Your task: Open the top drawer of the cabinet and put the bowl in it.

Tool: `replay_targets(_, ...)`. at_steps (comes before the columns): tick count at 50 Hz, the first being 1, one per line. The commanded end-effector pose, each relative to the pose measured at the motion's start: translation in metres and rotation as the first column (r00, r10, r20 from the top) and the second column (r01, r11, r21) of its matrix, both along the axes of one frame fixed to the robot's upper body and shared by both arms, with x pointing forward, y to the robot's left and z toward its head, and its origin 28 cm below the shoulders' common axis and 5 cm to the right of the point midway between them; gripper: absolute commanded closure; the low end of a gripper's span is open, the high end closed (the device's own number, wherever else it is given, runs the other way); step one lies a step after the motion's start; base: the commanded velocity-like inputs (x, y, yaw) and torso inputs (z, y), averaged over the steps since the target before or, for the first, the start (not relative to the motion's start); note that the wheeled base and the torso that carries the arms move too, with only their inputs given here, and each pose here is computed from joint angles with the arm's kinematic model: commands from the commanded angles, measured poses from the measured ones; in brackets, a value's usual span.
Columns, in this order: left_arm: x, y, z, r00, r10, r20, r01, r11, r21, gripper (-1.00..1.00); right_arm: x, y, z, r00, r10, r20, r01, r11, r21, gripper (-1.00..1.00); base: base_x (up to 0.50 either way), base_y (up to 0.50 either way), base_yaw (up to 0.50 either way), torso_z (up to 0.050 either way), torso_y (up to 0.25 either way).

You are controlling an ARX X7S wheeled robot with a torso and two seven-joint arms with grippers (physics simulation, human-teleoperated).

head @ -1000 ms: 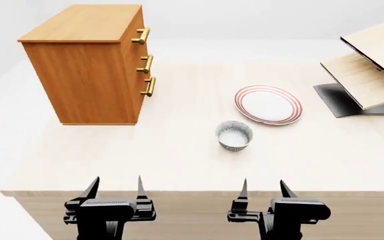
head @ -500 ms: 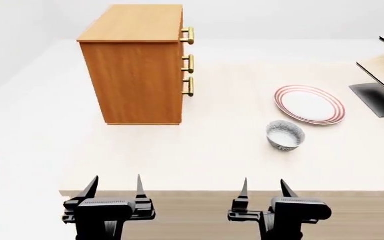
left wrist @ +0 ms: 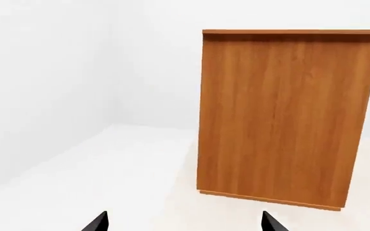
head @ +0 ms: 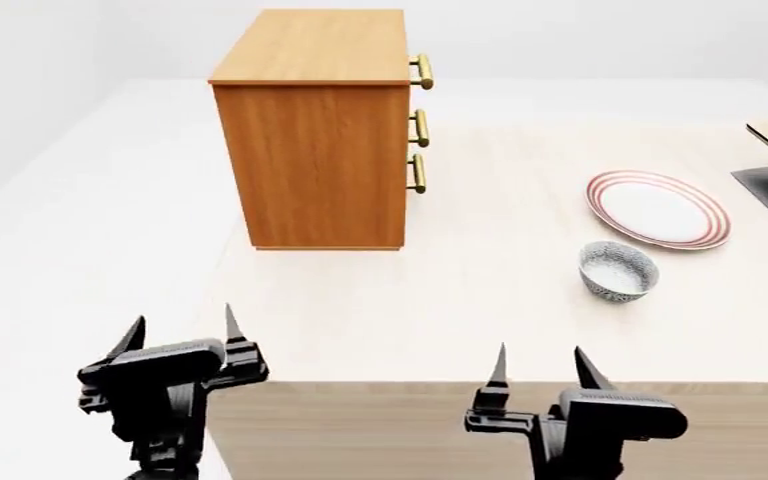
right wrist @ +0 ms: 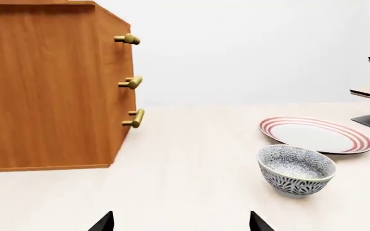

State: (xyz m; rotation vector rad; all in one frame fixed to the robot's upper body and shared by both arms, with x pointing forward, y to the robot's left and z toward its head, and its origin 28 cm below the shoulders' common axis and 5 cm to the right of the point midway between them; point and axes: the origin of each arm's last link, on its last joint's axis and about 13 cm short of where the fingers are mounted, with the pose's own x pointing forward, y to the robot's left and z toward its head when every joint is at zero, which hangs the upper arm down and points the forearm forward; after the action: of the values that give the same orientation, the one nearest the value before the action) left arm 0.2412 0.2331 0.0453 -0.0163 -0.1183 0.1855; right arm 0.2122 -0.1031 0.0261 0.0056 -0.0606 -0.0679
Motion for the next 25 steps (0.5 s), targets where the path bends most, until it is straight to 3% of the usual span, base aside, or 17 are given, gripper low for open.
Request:
replay_targets(1, 0.103, 0.100, 0.084, 0.861, 0.502, 0.084, -0.493, 0.863, -0.109, -1.00, -0.003, -0.019, 0.088, 0.964, 0.000, 0.265, 0.024, 0.996, -0.090, -1.00, 0.00, 0.00, 0.00, 0.000, 0.000)
replay_targets(2, 0.115, 0.115, 0.092, 0.819, 0.568, 0.084, -0.558, 0.822, -0.117, -1.00, -0.001, -0.023, 0.105, 0.955, -0.003, 0.298, 0.036, 0.994, -0.103, -1.00, 0.00, 0.00, 0.00, 0.000, 0.000)
replay_targets(5, 0.144, 0.151, 0.144, 0.656, 0.724, 0.216, -0.704, 0.689, -0.172, -1.00, 0.018, -0.039, 0.150, 0.943, -0.022, 0.331, 0.066, 0.990, -0.123, -1.00, 0.00, 0.00, 0.00, 0.000, 0.000)
replay_targets(7, 0.142, 0.161, 0.116, 0.608, 0.793, 0.036, -0.786, 0.608, -0.111, -1.00, 0.034, -0.049, 0.173, 0.954, -0.014, 0.299, 0.044, 0.995, -0.095, -1.00, 0.00, 0.00, 0.00, 0.000, 0.000)
replay_targets(9, 0.140, 0.168, 0.121, 0.551, 0.834, -0.014, -0.833, 0.549, -0.069, -1.00, 0.059, -0.063, 0.202, 0.958, -0.060, 0.279, 0.094, 0.989, -0.111, -1.00, 0.00, 0.00, 0.00, 0.000, 0.000)
replay_targets(11, 0.137, 0.177, 0.126, 0.469, 0.880, -0.075, -0.882, 0.470, -0.001, -1.00, 0.092, -0.085, 0.237, 0.951, -0.155, 0.269, 0.196, 0.971, -0.134, -1.00, 0.00, 0.00, 0.00, 0.000, 0.000)
replay_targets(14, 0.135, 0.185, 0.134, 0.398, 0.913, -0.083, -0.914, 0.403, 0.044, -1.00, 0.119, -0.108, 0.262, 0.930, -0.261, 0.260, 0.300, 0.946, -0.126, -1.00, 0.00, 0.00, 0.00, 0.000, 0.000)
replay_targets(18, 0.134, 0.191, 0.144, 0.328, 0.943, -0.052, -0.942, 0.331, 0.047, -1.00, 0.144, -0.123, 0.272, 0.924, -0.308, 0.228, 0.339, 0.934, -0.111, -1.00, 0.00, 0.00, 0.00, 0.000, 0.000)
replay_targets(20, 0.132, 0.194, 0.145, 0.314, 0.943, -0.107, -0.949, 0.317, 0.007, -1.00, 0.151, -0.126, 0.273, 0.930, -0.309, 0.200, 0.336, 0.935, -0.118, -1.00, 0.00, 0.00, 0.00, 0.000, 0.000)
replay_targets(23, 0.127, 0.199, 0.140, 0.291, 0.946, -0.144, -0.955, 0.297, 0.019, -1.00, 0.160, -0.129, 0.269, 0.942, -0.311, 0.125, 0.318, 0.947, -0.043, -1.00, 0.00, 0.00, 0.00, 0.000, 0.000)
replay_targets(25, 0.126, 0.201, 0.140, 0.306, 0.944, -0.121, -0.950, 0.312, 0.031, -1.00, 0.164, -0.129, 0.266, 0.944, -0.316, 0.094, 0.318, 0.948, -0.006, -1.00, 0.00, 0.00, 0.00, 0.000, 0.000)
